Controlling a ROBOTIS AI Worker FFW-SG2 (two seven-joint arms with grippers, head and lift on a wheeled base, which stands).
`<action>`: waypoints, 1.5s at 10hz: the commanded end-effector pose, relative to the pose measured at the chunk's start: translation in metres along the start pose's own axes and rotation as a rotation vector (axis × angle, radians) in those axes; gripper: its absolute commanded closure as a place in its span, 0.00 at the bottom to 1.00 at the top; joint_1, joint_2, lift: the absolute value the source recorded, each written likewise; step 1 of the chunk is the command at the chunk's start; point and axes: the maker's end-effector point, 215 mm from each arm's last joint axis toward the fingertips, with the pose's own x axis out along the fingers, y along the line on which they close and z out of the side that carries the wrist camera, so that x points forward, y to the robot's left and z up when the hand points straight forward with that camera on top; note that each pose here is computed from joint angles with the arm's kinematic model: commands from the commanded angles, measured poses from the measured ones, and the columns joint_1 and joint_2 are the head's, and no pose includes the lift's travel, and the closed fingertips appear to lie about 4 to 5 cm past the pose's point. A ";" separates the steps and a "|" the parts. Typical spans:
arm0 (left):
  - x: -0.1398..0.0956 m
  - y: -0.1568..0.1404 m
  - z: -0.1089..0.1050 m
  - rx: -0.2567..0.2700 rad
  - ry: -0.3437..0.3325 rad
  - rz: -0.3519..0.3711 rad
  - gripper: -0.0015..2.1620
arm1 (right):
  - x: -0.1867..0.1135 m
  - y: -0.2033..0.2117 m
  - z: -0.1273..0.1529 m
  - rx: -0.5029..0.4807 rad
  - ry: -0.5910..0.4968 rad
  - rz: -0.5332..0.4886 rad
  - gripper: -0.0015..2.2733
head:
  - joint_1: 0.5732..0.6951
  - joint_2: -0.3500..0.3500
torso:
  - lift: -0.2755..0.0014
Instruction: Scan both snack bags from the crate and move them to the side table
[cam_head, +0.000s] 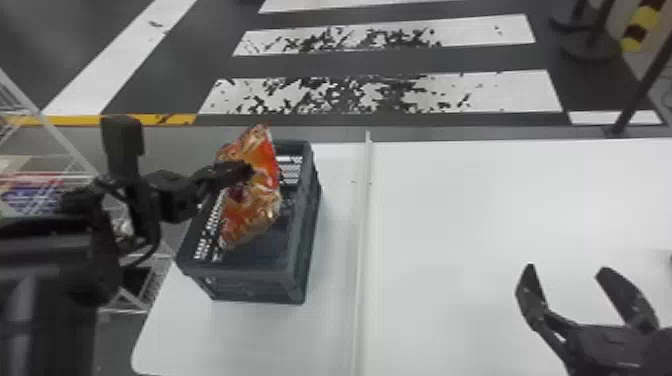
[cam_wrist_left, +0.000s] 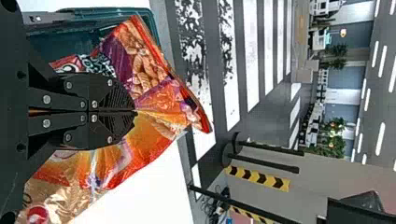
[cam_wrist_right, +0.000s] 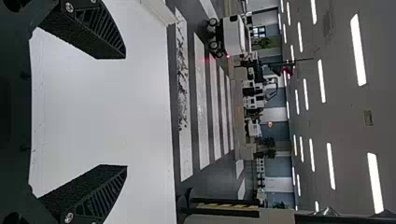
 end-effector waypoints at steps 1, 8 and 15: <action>-0.005 -0.008 0.017 -0.006 -0.023 -0.003 0.99 | 0.000 0.000 0.003 -0.002 -0.005 -0.003 0.04 | 1.00 0.76 | 0.72; -0.009 -0.060 0.082 -0.171 -0.134 -0.067 0.99 | -0.005 -0.007 0.011 -0.009 -0.014 -0.020 0.04 | 1.00 0.67 | 0.72; 0.057 -0.182 0.103 -0.210 -0.105 -0.241 0.99 | -0.013 -0.039 0.020 -0.021 -0.022 -0.085 0.04 | 1.00 0.41 | 0.72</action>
